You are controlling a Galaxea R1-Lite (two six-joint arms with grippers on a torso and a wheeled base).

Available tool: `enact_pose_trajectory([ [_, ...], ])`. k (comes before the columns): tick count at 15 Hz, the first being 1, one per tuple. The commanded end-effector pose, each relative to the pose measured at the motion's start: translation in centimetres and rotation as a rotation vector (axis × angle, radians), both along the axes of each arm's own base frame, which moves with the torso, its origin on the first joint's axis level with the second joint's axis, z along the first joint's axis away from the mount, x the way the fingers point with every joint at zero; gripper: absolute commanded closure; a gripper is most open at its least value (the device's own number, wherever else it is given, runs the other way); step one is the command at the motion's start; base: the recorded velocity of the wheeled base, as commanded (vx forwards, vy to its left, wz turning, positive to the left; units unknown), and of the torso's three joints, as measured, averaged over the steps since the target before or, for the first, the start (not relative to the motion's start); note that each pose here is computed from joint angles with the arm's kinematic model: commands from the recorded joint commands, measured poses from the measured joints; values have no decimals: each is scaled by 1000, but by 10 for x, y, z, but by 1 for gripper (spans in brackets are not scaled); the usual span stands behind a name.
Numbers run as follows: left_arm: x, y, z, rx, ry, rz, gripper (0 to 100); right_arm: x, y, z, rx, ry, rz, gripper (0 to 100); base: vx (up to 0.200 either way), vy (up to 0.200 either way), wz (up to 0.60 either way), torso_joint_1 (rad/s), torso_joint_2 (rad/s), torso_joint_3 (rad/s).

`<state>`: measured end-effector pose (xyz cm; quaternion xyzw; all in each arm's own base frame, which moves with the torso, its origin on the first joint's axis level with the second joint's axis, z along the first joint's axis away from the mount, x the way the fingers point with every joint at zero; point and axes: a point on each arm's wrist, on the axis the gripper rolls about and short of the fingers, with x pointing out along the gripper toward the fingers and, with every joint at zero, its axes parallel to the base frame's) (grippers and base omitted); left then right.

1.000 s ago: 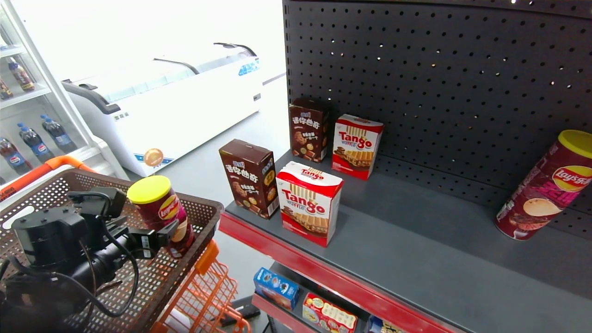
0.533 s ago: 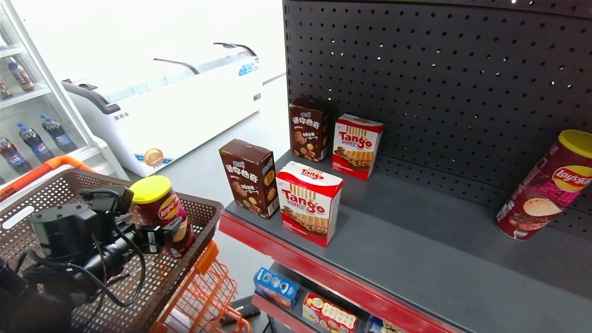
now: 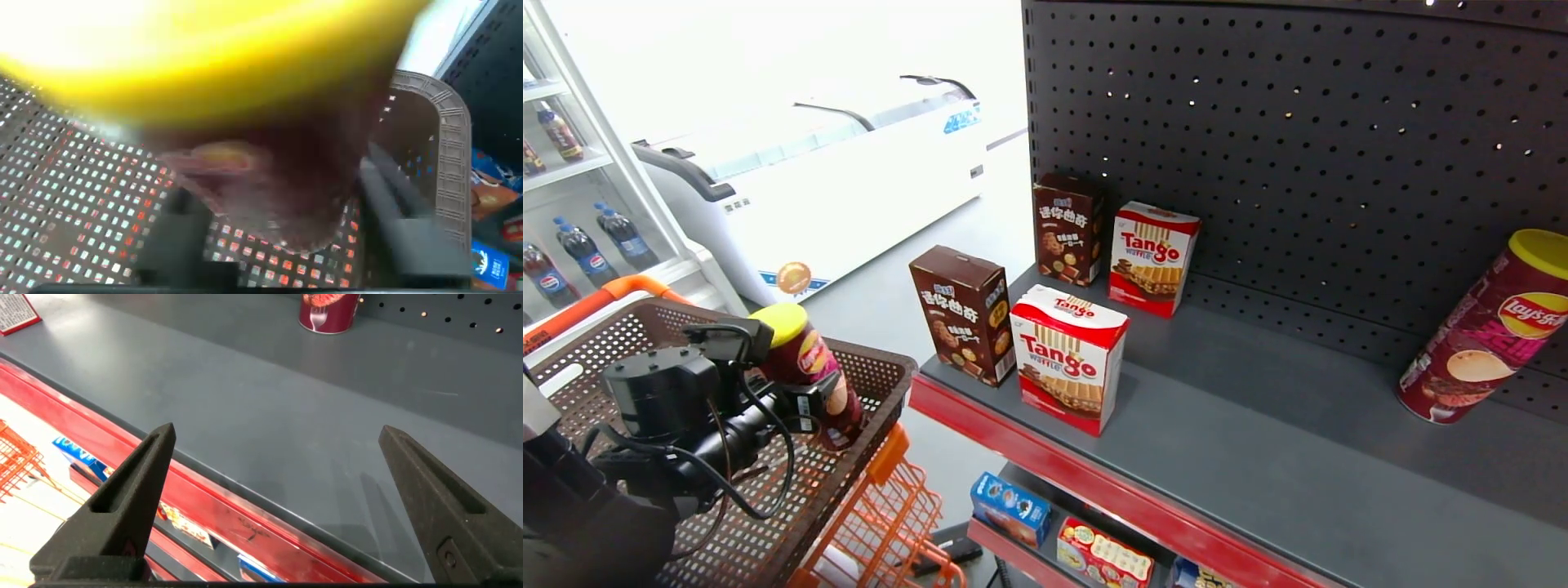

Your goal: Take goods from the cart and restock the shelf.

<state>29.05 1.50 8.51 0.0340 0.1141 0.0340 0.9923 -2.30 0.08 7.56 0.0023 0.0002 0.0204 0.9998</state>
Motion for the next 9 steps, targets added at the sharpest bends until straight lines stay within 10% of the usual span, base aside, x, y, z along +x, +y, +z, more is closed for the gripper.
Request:
enact_pose_trajectory([
  [1,0,1,-1,5,4,8,100,0,0,0,0,1,1,0,0,0,0,0,0,0],
  [9,-36,-1,60,32,-121,74,100,0,0,0,0,1,1,0,0,0,0,0,0,0],
])
